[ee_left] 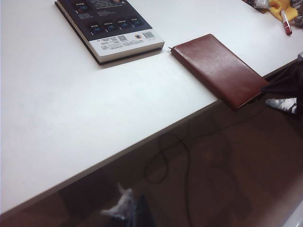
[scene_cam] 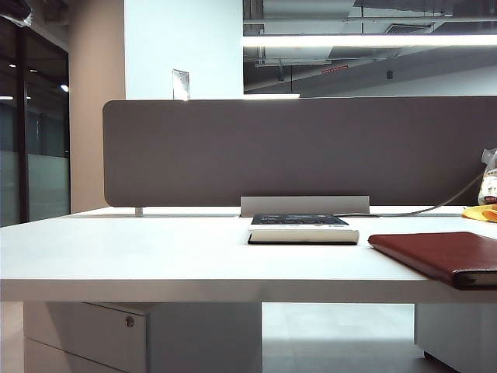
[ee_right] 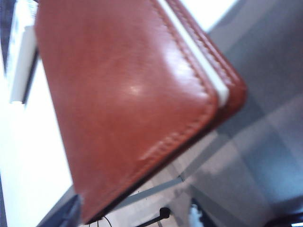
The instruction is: Pick up the red book and place it on top of the black book.
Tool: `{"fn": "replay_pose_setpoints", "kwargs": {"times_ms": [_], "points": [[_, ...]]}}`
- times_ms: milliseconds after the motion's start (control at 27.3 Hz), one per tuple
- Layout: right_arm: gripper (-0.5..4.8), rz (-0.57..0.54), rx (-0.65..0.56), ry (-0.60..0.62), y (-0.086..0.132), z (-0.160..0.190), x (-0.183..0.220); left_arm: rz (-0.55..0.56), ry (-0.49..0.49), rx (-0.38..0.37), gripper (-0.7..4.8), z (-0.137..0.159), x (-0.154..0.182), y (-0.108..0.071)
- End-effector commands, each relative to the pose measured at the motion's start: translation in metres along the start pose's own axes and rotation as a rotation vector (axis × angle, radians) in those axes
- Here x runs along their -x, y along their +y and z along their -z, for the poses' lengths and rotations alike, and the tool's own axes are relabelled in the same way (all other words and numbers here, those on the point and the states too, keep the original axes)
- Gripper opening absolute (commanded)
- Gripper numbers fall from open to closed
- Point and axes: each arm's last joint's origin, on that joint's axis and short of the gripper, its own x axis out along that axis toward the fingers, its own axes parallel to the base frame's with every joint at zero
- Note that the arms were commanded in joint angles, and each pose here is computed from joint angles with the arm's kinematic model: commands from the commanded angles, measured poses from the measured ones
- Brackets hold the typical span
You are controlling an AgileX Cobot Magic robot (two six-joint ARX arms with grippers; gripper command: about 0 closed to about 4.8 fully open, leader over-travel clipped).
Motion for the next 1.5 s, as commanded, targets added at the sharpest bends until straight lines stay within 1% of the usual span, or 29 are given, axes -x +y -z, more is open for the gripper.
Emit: {"fn": "replay_pose_setpoints", "kwargs": {"times_ms": [37,439,915,1171,1244,1281,1391,1464,1501], "points": [[2.85,-0.013,0.003,0.001,0.000,-0.002,-0.004,0.002,-0.015,-0.011,-0.06,-0.002,0.001,0.000],[2.85,-0.036,-0.022,-0.015,-0.004,-0.009,-0.016,0.002,-0.015,-0.010,-0.05,-0.002,0.001,0.000],[2.85,-0.044,-0.065,-0.025,-0.015,-0.015,-0.035,-0.002,-0.015,-0.008,-0.05,-0.002,0.001,0.000],[2.83,-0.068,-0.070,-0.061,-0.012,-0.018,-0.035,-0.002,-0.015,-0.008,-0.05,-0.002,0.001,0.000],[2.36,-0.068,-0.070,-0.060,-0.012,-0.018,-0.035,-0.002,-0.015,-0.008,-0.05,-0.002,0.001,0.000],[1.91,-0.068,-0.069,-0.061,-0.012,-0.018,-0.035,-0.002,-0.015,-0.008,-0.05,-0.002,0.001,0.000],[1.43,-0.068,-0.070,-0.061,-0.012,-0.018,-0.035,-0.002,-0.015,-0.008,-0.05,-0.002,0.001,0.000],[1.23,-0.068,-0.069,-0.061,-0.012,-0.018,-0.035,-0.002,-0.015,-0.008,-0.05,-0.002,0.001,0.000],[1.02,-0.068,-0.069,-0.062,-0.012,-0.018,-0.035,-0.002,-0.015,-0.008,-0.05,-0.002,0.001,0.000]]}}
